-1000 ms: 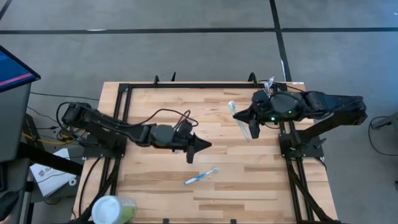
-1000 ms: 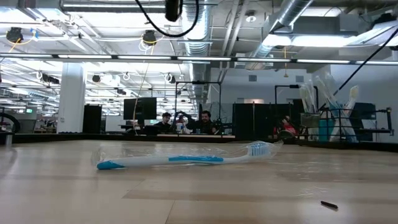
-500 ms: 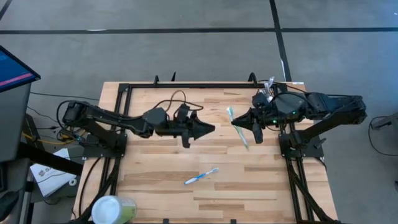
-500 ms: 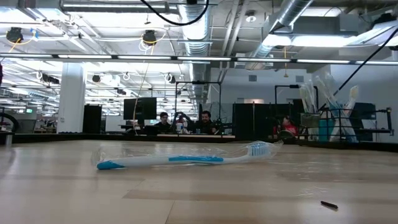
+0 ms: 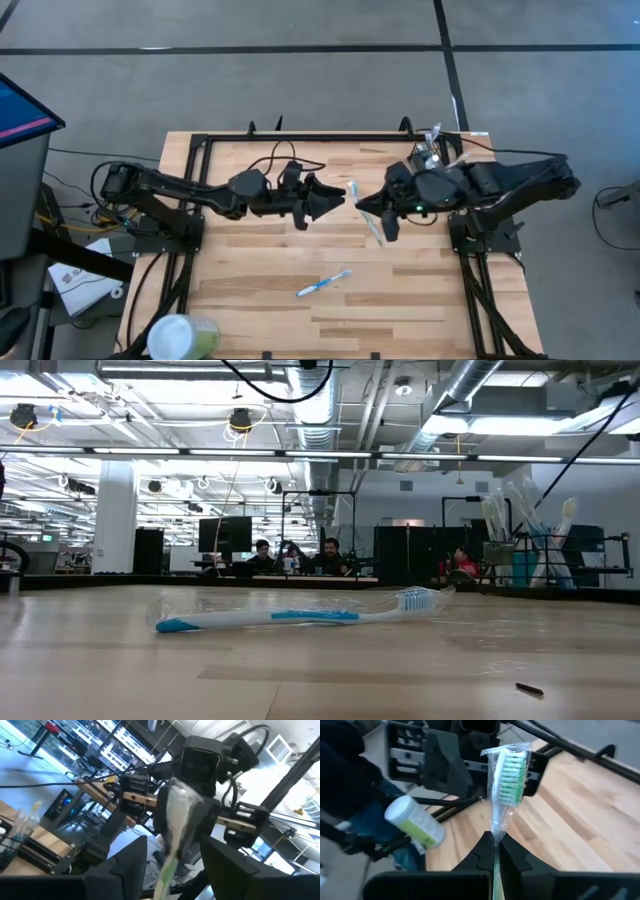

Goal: Pick & Place toothbrushing station
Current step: Put the green toothbrush in the left section of wire organizer

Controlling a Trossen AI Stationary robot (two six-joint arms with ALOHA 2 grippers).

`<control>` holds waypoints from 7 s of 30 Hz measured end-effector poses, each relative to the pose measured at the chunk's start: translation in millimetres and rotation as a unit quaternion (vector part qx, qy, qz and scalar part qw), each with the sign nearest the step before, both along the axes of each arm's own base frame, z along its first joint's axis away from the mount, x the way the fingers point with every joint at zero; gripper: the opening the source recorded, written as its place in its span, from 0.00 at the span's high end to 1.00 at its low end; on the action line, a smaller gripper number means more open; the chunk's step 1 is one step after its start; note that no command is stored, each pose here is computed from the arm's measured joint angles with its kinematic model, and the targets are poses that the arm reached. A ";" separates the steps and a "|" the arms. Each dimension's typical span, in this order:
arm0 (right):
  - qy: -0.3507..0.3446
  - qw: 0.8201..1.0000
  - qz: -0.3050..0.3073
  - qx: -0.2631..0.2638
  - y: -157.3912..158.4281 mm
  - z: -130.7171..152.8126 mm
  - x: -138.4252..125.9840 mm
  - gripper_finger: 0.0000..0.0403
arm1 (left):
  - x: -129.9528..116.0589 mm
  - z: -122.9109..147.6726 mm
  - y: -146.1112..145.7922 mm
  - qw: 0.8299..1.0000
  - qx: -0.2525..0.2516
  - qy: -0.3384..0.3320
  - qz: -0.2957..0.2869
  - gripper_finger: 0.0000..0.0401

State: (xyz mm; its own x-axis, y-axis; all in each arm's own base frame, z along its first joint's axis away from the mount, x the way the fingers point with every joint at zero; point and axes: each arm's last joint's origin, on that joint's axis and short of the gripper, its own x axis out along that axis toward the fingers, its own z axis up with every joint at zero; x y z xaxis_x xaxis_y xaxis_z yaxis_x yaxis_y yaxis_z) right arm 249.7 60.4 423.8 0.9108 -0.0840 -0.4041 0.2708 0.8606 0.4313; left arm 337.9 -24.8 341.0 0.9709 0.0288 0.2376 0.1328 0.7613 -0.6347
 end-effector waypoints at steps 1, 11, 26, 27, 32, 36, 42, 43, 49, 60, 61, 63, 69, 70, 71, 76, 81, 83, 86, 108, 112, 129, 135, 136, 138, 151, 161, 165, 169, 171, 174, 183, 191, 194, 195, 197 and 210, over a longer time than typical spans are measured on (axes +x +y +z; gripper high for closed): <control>0.004 1.000 -0.005 -0.003 0.3 -2.1 2.6 1.00 | 0.1 -0.3 0.2 1.000 -0.001 0.001 0.003 0.55; -0.014 1.000 -0.007 -0.004 1.6 -5.7 19.9 1.00 | 4.7 -10.5 -18.0 0.999 0.005 0.027 -0.021 0.59; -0.066 0.997 0.046 0.022 1.8 7.9 17.7 1.00 | 3.4 -9.4 -25.1 0.999 0.025 0.019 -0.020 0.59; -0.065 0.996 0.055 0.025 2.4 7.8 17.7 1.00 | 3.3 -8.9 -25.2 0.999 0.025 0.016 -0.022 0.59; -0.049 0.996 0.066 0.026 3.7 5.0 16.6 1.00 | 2.8 -7.3 -26.1 0.999 0.024 0.008 -0.024 0.59; -0.033 0.999 0.033 0.012 2.8 1.5 15.0 1.00 | 2.6 -6.5 -25.9 0.999 0.024 0.004 -0.023 0.59; -0.009 1.000 0.021 -0.001 4.0 -4.4 15.7 1.00 | 2.7 -6.1 -23.3 1.000 0.017 0.004 0.006 0.59; -0.003 1.000 0.021 -0.002 4.1 -6.1 16.0 1.00 | 2.6 -6.1 -22.8 1.000 0.015 0.004 0.014 0.59; 0.009 1.000 0.017 -0.001 4.8 -10.6 19.6 1.00 | 3.1 -6.2 -18.2 0.999 0.010 0.005 0.034 0.59; 0.012 1.000 -0.002 -0.012 4.9 -13.9 24.2 1.00 | 3.4 -6.3 -15.3 0.999 0.010 0.005 0.041 0.59; 0.012 1.000 -0.004 -0.013 4.7 -13.9 24.2 1.00 | 3.4 -6.3 -15.4 0.999 0.010 0.005 0.041 0.59; 0.010 1.000 -0.005 -0.012 4.6 -13.3 24.0 1.00 | 3.4 -6.3 -15.3 0.999 0.010 0.006 0.041 0.59; 0.009 1.000 -0.019 -0.019 3.5 -13.3 24.1 1.00 | 3.4 -6.3 -15.3 0.999 0.010 0.006 0.041 0.62; 0.009 1.000 -0.020 -0.019 3.0 -13.4 24.2 1.00 | 3.4 -6.4 -15.3 0.999 0.010 0.006 0.041 0.63; 0.010 1.000 -0.020 -0.019 3.0 -13.5 24.1 1.00 | 3.4 -6.6 -15.3 0.999 0.010 0.008 0.041 0.63; 0.010 1.000 -0.020 -0.019 2.9 -13.5 24.2 1.00 | 3.7 -7.1 -14.0 0.999 0.011 0.010 0.042 0.66; 0.010 1.000 -0.023 -0.019 1.0 -13.5 24.6 1.00 | 4.0 -7.7 -12.2 0.999 0.011 0.014 0.047 0.68; 0.010 0.999 -0.024 -0.019 0.9 -13.5 24.6 1.00 | 4.1 -7.7 -10.8 0.999 0.011 0.014 0.049 0.69; 0.010 0.999 -0.028 -0.019 -1.1 -13.5 25.0 1.00 | 4.1 -7.8 -10.7 0.999 0.011 0.015 0.049 0.71; 0.020 0.998 -0.045 -0.027 -6.1 -15.2 24.8 1.00 | 4.9 -8.2 -3.7 0.998 0.006 0.016 0.060 0.75; 0.020 0.998 -0.050 -0.027 -8.8 -15.2 25.3 1.00 | 4.9 -8.2 -3.7 0.998 0.006 0.016 0.060 0.75; 0.022 0.998 -0.053 -0.027 -10.5 -15.5 25.4 1.00 | 5.0 -8.0 -0.4 0.997 -0.002 0.016 0.075 0.75; 0.023 0.998 -0.056 -0.029 -11.0 -15.8 25.3 1.00 | 8.6 -7.0 9.6 0.997 -0.002 0.013 0.070 0.75; 0.023 0.998 -0.056 -0.029 -11.0 -15.7 25.1 1.00 | 8.5 -7.0 8.6 0.998 -0.001 0.013 0.068 0.75; 0.023 0.998 -0.054 -0.029 -10.7 -15.6 25.0 1.00 | 8.5 -7.3 5.8 0.998 -0.001 0.014 0.063 0.75; 0.021 0.996 -0.073 -0.036 -13.3 -15.5 25.3 1.00 | 8.7 -7.5 6.7 0.997 -0.002 0.015 0.072 0.75; 0.023 0.996 -0.076 -0.038 -13.6 -15.8 25.1 1.00 | 9.1 -10.0 10.2 0.995 -0.005 0.028 0.094 0.64; 0.023 0.996 -0.077 -0.038 -14.0 -15.8 25.1 1.00 | 9.3 -10.7 9.1 0.995 -0.007 0.030 0.095 0.54; 0.023 0.996 -0.079 -0.038 -15.4 -15.8 25.4 1.00 | 9.3 -10.6 11.6 0.994 -0.006 0.030 0.100 0.48; 0.023 0.996 -0.081 -0.038 -15.9 -15.8 25.4 1.00 | 10.0 -11.3 12.3 0.994 -0.006 0.030 0.102 0.48; 0.027 0.995 -0.083 -0.039 -17.5 -16.6 25.4 1.00 | 13.2 -15.3 12.2 0.994 -0.006 0.035 0.102 0.49; 0.030 0.995 -0.087 -0.041 -19.3 -17.2 25.4 1.00 | 24.1 -9.7 14.9 0.995 -0.008 0.019 0.102 0.53; 0.032 0.995 -0.090 -0.041 -21.1 -17.5 25.5 1.00 | 23.6 -6.7 12.5 0.996 0.000 0.016 0.093 0.59; 0.033 0.995 -0.090 -0.041 -21.1 -17.6 25.4 1.00 | 23.6 -6.7 12.5 0.996 0.000 0.016 0.093 0.61; 0.033 0.995 -0.090 -0.041 -21.1 -17.6 25.4 1.00 | 23.6 -6.6 12.6 0.996 0.000 0.016 0.093 0.61; 0.034 0.995 -0.089 -0.041 -20.9 -17.7 25.4 1.00 | 23.7 -6.8 12.5 0.996 0.000 0.017 0.093 0.63; 0.032 0.995 -0.088 -0.040 -20.5 -17.0 25.2 0.98 | 23.8 -7.9 11.7 0.996 -0.004 0.021 0.088 0.96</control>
State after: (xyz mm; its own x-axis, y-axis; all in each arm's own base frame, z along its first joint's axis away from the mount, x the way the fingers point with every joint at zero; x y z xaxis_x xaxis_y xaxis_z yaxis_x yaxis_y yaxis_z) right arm 274.9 39.8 406.8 0.8523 -0.2738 -0.4457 0.4444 0.8284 0.3409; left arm 361.7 -13.1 333.1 0.9598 0.2002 0.1965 -0.0282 0.7657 -0.6426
